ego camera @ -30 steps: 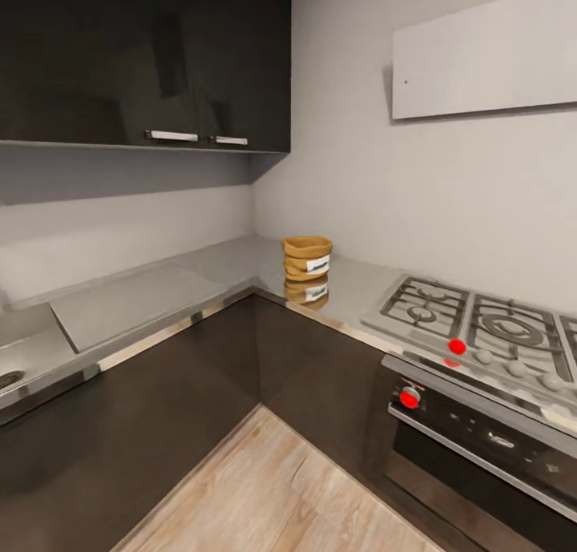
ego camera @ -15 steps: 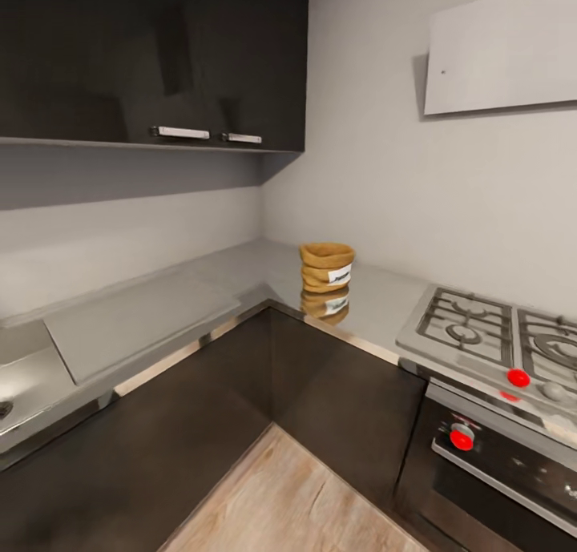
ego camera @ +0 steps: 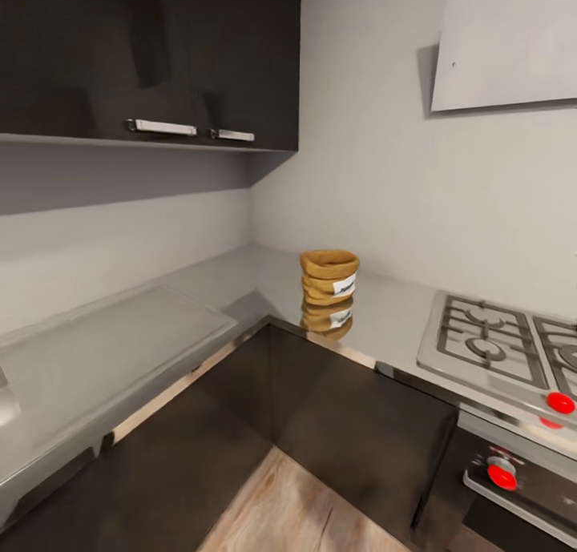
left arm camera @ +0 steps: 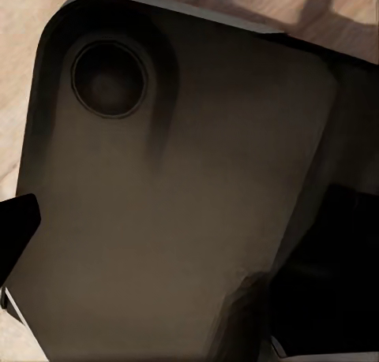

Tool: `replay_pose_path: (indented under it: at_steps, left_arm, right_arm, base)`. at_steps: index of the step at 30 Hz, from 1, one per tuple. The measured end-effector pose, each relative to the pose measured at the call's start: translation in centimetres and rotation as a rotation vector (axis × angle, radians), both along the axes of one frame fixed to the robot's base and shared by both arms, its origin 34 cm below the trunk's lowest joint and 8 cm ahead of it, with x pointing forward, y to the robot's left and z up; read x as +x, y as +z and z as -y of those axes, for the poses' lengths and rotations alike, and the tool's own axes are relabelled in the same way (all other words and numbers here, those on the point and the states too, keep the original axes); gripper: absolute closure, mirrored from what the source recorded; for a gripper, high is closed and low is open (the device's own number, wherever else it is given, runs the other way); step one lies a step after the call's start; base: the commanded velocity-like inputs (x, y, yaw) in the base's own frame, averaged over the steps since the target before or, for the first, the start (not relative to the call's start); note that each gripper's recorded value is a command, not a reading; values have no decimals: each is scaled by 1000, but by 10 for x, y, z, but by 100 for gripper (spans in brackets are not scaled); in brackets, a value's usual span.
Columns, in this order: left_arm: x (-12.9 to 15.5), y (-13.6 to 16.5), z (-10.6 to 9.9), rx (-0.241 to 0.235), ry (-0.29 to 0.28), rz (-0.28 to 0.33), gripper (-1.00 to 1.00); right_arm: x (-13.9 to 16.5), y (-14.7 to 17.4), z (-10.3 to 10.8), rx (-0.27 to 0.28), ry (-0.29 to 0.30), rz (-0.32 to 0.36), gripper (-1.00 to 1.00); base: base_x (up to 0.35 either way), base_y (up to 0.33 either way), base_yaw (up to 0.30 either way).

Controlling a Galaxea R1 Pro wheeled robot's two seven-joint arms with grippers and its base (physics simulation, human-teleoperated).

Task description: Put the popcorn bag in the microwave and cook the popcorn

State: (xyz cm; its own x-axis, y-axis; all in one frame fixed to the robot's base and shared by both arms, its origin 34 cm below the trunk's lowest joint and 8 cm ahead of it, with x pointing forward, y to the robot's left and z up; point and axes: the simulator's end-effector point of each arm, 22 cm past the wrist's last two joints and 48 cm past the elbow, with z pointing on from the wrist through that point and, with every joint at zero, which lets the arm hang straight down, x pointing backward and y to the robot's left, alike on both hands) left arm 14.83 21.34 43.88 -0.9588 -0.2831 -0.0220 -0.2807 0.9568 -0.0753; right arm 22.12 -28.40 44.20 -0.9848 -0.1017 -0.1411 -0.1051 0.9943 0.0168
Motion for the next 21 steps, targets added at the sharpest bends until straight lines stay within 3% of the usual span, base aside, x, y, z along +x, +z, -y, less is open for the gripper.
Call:
replay_pose_path:
  at_steps: [9, 21]
  left_arm:
    - [1, 0, -1, 7, 18, 3, -100]
    - [1, 0, -1, 7, 8, 3, -100]
  right_arm:
    - [0, 0, 2, -3, -2, -2, -100]
    - [0, 0, 3, -4, -2, -1, -100]
  base:
    - [121, 97, -236]
    - [173, 189, -23]
